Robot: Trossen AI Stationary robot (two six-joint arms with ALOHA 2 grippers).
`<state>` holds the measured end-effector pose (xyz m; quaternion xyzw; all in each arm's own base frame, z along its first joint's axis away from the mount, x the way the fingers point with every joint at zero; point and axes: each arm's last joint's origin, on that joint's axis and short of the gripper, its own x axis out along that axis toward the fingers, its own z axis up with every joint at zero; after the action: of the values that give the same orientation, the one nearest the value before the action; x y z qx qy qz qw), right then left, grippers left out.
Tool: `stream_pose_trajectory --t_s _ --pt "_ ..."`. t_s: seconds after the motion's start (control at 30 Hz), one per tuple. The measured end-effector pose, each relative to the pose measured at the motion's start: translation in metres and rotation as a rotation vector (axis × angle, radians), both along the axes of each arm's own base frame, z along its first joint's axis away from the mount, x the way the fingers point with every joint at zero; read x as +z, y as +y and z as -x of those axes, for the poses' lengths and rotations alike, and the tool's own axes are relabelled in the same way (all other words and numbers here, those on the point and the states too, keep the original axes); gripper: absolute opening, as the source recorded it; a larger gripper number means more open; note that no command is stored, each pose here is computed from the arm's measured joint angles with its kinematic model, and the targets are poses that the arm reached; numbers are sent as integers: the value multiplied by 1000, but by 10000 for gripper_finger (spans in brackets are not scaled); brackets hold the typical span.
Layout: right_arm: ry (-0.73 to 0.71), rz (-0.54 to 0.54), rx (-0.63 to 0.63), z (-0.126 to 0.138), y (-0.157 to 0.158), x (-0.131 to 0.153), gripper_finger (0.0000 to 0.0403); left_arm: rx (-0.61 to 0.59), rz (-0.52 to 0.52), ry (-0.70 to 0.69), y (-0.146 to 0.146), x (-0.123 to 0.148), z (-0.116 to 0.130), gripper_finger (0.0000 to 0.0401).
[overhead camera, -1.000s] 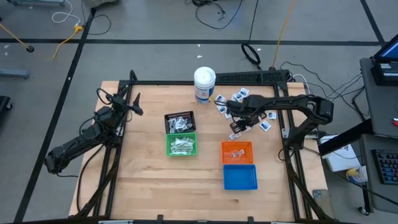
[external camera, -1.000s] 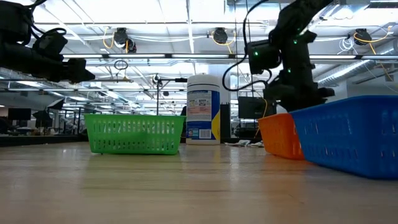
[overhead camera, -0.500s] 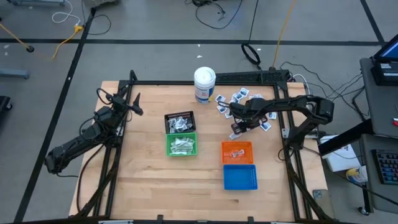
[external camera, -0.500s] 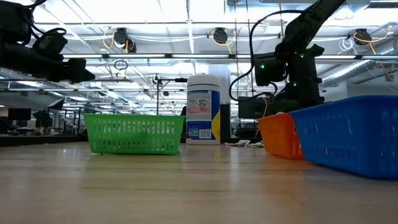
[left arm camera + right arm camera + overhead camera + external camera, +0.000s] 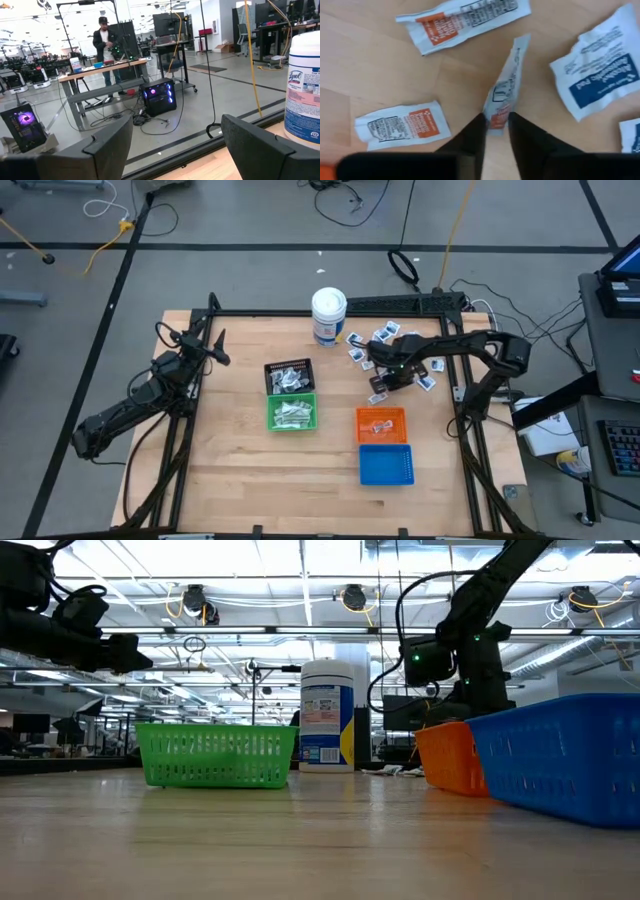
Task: Pick & Place First Aid Supplies
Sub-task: Put the orange pad into the orange bin
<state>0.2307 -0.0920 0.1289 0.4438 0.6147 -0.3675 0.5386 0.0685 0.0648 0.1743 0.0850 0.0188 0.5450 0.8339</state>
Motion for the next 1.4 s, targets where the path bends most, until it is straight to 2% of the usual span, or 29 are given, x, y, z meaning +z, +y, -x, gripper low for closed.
stream_pose_trajectory --t_s 0.1,0.17,0.37,0.5,0.6,0.8,1.13,1.23,1.4 --pt "-9 -5 0 -1 0 -1 21 0 0 0 0 0 0 305" --pt "-10 -6 0 -1 0 -1 7 0 0 0 0 0 0 306" --pt "9 -16 34 -2 0 15 6 0 0 0 0 0 0 305" --pt "0 -12 87 -10 -4 40 4 0 0 0 0 0 0 306" --pt "67 -56 158 -8 -3 55 3 0 0 0 0 0 0 305" --pt "86 -55 295 -13 -5 82 3 0 0 0 0 0 0 306" --pt "9 -34 480 -22 -9 103 1 0 0 0 0 0 0 306" --pt "1 -28 543 -26 -2 107 1 0 0 0 0 0 0 306" --pt "-35 14 704 -41 27 116 1 0 0 0 0 0 0 305"
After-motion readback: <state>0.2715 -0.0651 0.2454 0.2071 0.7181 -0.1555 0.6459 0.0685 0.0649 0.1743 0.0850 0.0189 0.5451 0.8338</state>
